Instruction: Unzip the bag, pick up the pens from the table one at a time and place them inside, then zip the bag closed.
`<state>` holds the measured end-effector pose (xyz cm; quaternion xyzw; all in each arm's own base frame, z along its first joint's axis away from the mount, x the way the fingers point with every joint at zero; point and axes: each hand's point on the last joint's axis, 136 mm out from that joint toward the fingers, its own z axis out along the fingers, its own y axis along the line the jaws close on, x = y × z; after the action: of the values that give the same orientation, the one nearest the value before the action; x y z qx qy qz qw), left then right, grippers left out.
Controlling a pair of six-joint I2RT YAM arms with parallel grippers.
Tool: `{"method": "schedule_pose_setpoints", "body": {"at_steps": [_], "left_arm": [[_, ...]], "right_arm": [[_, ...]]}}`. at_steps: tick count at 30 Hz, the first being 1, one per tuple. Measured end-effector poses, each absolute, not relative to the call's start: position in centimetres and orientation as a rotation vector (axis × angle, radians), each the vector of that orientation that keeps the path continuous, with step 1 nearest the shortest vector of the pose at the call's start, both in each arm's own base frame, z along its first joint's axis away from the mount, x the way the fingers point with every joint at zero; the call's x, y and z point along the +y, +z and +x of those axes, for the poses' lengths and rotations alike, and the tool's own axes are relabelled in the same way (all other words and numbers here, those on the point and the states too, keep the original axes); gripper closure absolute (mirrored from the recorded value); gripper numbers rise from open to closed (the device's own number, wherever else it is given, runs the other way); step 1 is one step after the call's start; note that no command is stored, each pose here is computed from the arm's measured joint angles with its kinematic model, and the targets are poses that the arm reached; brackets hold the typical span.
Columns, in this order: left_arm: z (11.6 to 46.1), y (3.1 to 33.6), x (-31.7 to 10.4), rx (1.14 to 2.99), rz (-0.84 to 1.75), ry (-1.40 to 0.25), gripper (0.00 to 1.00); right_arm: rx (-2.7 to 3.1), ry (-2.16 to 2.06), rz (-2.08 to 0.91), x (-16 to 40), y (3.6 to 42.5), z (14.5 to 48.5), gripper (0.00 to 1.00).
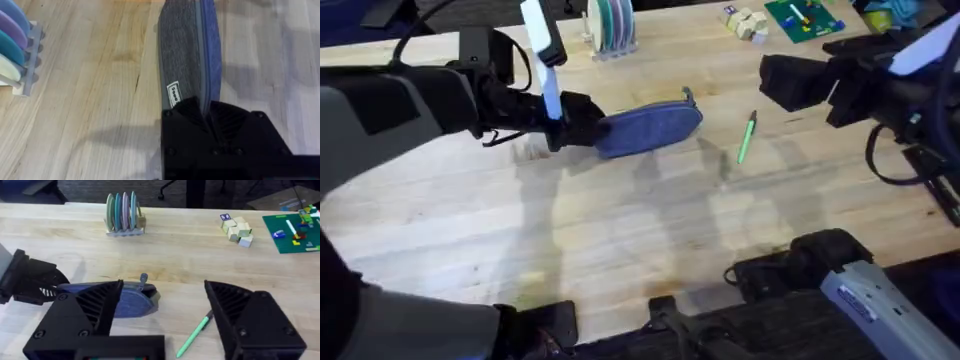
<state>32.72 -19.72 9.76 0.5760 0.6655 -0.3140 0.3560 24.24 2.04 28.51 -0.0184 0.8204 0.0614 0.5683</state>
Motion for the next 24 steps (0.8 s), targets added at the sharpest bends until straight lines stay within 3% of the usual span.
{"method": "schedule_pose_setpoints", "body": {"at_steps": [13, 24], "left_arm": [[32.7, 9.8, -19.7, 1.719, 1.488, -0.811, 0.944], [32.7, 9.8, -19.7, 1.719, 1.488, -0.811, 0.944]], "right_arm": [[1.925, 0.197, 0.007, 2.3, 28.6, 24.3, 0.004], [2.075, 0.325, 0.018, 3.7, 24.5, 30.3, 0.004]]}}
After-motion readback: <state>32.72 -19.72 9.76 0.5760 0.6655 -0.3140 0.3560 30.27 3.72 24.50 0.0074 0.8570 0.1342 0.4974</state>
